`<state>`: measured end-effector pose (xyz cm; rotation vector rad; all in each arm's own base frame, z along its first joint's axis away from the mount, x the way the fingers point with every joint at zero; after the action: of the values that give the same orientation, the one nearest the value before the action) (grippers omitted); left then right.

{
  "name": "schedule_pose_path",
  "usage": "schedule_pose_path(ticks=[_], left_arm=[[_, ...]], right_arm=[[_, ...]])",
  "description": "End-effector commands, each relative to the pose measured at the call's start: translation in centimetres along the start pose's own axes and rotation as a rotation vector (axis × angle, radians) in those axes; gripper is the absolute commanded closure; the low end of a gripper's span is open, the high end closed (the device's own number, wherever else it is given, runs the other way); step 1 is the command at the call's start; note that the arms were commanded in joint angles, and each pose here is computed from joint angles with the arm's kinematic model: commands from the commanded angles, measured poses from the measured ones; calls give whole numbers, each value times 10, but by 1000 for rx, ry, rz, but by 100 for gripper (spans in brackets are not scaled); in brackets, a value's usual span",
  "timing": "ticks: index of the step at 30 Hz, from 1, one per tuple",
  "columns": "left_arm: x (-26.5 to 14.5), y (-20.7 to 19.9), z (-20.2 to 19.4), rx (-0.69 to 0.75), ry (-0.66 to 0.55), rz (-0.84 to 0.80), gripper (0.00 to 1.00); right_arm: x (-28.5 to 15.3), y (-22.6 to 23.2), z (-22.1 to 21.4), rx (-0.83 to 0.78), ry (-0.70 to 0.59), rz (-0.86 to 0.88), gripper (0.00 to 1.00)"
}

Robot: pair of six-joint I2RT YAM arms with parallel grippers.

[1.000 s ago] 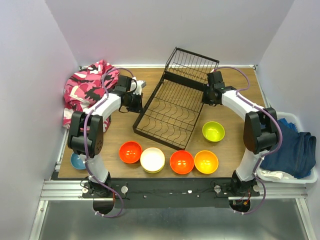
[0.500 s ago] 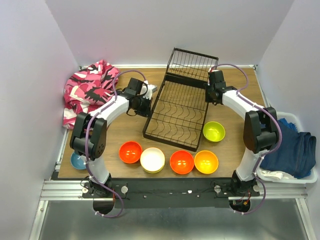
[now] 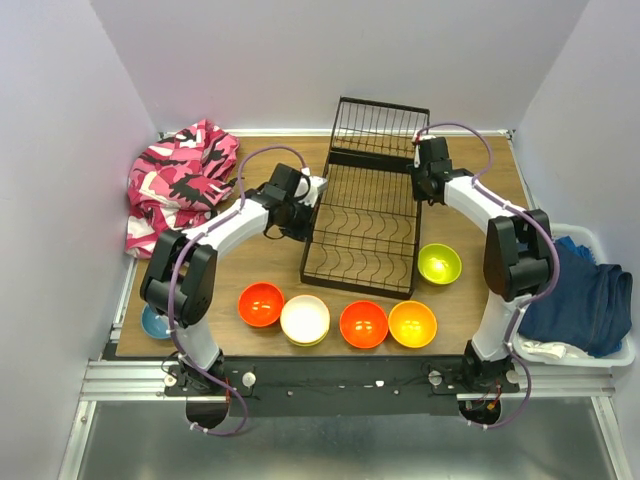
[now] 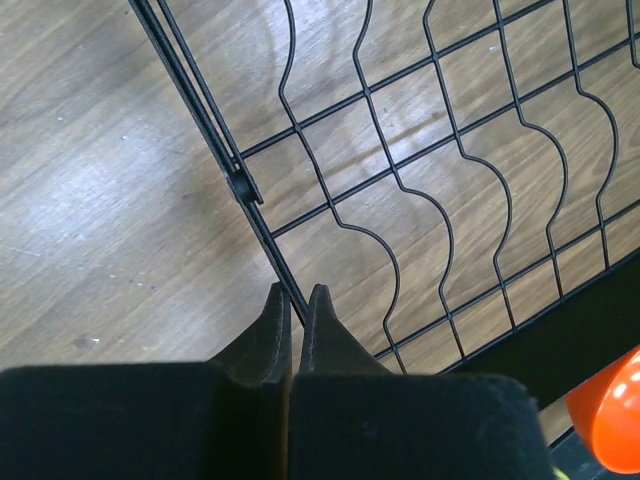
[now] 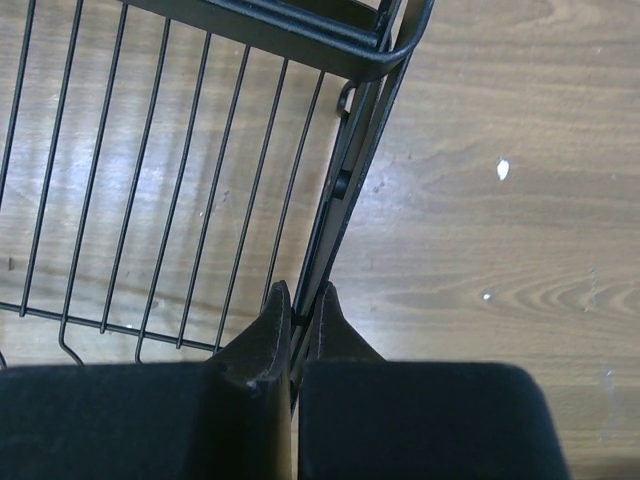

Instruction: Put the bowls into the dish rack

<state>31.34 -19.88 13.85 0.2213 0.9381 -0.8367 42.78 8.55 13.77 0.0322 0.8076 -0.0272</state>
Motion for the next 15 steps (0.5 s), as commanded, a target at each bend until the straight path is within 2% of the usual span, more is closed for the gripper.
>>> schedule_pose_path(ticks=[1, 7, 15], left_arm=[[8, -57, -3, 108, 2, -287, 100], [20, -97, -15, 208, 44, -333, 100], [29, -96, -8, 202, 64, -270, 100]], right_arm=[[21, 29, 5, -115, -20, 161, 99], [27, 36, -2, -122, 10, 167, 99], [33, 40, 1, -112, -16, 159, 99]])
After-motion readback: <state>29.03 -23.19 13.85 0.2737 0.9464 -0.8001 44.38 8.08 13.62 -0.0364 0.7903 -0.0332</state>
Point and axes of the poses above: each gripper's point midway between its finger pads, its own x axis out along the fingers, its own y axis along the line the jaws close on, z = x × y, the point moved 7 cm from there along -x, back along the fingers, and after that the axes turned 12 degrees about x, right-handed, at the moved point
